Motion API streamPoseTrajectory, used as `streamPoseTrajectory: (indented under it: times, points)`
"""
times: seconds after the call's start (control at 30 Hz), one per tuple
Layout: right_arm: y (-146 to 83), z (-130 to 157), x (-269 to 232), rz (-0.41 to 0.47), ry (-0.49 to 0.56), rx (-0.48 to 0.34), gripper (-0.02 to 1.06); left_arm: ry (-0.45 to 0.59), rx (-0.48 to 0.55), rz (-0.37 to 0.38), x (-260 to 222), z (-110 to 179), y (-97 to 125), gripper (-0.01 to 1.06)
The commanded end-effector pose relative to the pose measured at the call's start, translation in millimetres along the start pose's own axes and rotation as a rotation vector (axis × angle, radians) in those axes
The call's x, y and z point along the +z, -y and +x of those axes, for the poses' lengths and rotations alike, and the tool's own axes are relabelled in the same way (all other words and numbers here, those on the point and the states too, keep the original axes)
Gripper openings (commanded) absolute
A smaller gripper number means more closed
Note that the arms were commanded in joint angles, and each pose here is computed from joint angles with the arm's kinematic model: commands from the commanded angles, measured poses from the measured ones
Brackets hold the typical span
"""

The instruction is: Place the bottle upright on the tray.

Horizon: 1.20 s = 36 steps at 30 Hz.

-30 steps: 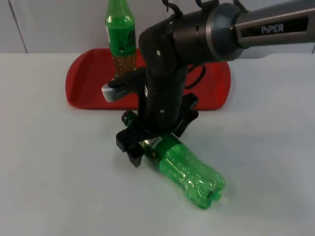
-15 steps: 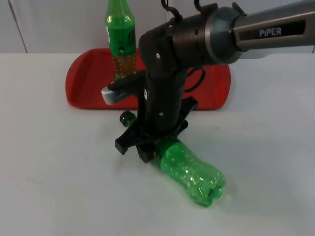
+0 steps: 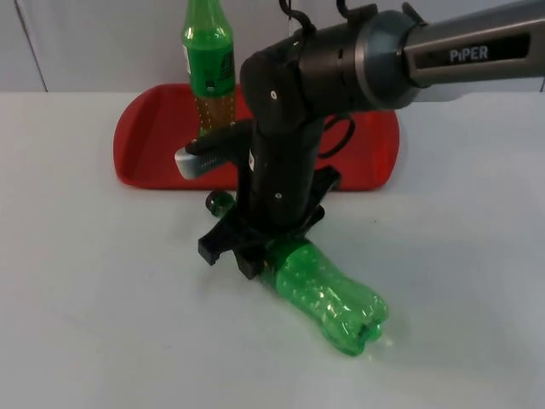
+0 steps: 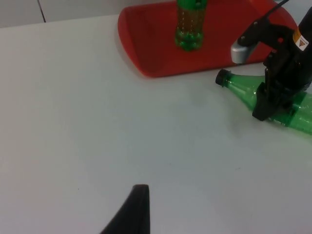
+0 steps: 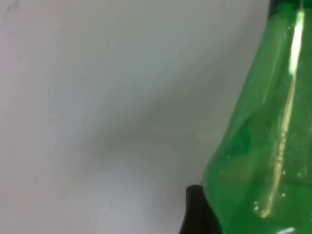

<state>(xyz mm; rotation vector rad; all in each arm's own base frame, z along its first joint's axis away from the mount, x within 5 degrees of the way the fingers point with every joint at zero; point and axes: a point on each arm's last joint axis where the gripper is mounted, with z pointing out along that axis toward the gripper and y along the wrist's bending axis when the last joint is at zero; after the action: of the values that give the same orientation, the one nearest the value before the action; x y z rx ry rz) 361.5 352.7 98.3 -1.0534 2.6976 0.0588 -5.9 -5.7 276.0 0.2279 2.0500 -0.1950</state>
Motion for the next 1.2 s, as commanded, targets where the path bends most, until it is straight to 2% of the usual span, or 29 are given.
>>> streamPoseTrajectory:
  times: [0.0, 0.07, 0.13, 0.2, 0.27, 0.4, 0.43, 0.53, 0.73, 0.83, 0.87, 1.0, 1.07, 1.13, 1.17]
  points:
    - [-2, -11, -27, -0.003, 0.094, -0.002, 0.0, -0.002, -0.004, 0.002, 0, 1, 0, 1.05]
    - [-1, -15, -38, -0.003, 0.132, -0.002, 0.0, -0.002, -0.004, 0.002, 0, 1, 0, 1.05]
    - [2, -23, -60, -0.003, 0.215, 0.002, 0.0, -0.002, -0.004, 0.002, 0, 1, 0, 1.05]
    - [7, -31, -92, 0.029, 0.321, -0.022, 0.0, -0.002, -0.004, 0.002, 0, 1, 0, 1.05]
    - [7, -33, -99, 0.035, 0.344, -0.027, 0.0, -0.002, -0.004, 0.002, 0, 1, 0, 1.05]
    - [16, -41, -165, 0.092, 0.552, -0.02, 0.0, -0.002, -0.004, 0.002, 0, 1, 0, 1.05]
    - [16, -41, -165, 0.092, 0.552, -0.02, 0.0, -0.002, -0.004, 0.002, 0, 1, 0, 1.05]
    - [23, -41, -204, 0.134, 0.653, -0.012, 0.0, -0.002, -0.004, 0.002, 0, 1, 0, 1.05]
    - [41, -35, -242, 0.164, 0.726, 0.039, 0.0, -0.002, -0.004, 0.002, 0, 1, 0, 1.05]
    - [61, -31, -260, 0.188, 0.764, 0.075, 0.0, -0.002, -0.004, 0.002, 0, 1, 0, 1.05]
    - [73, -29, -264, 0.202, 0.775, 0.099, 0.0, -0.002, -0.004, 0.002, 0, 1, 0, 1.05]
    - [93, -28, -268, 0.224, 0.8, 0.132, 0.0, -0.002, -0.004, 0.002, 0, 1, 0, 1.05]
    - [107, -28, -264, 0.233, 0.854, 0.14, 0.0, -0.002, -0.004, 0.002, 0, 1, 0, 1.05]
    - [110, -29, -263, 0.234, 0.869, 0.14, 0.0, -0.002, -0.004, 0.002, 0, 1, 0, 1.05]
    - [116, -30, -259, 0.233, 0.92, 0.135, 0.0, -0.002, -0.004, 0.002, 0, 1, 0, 1.05]
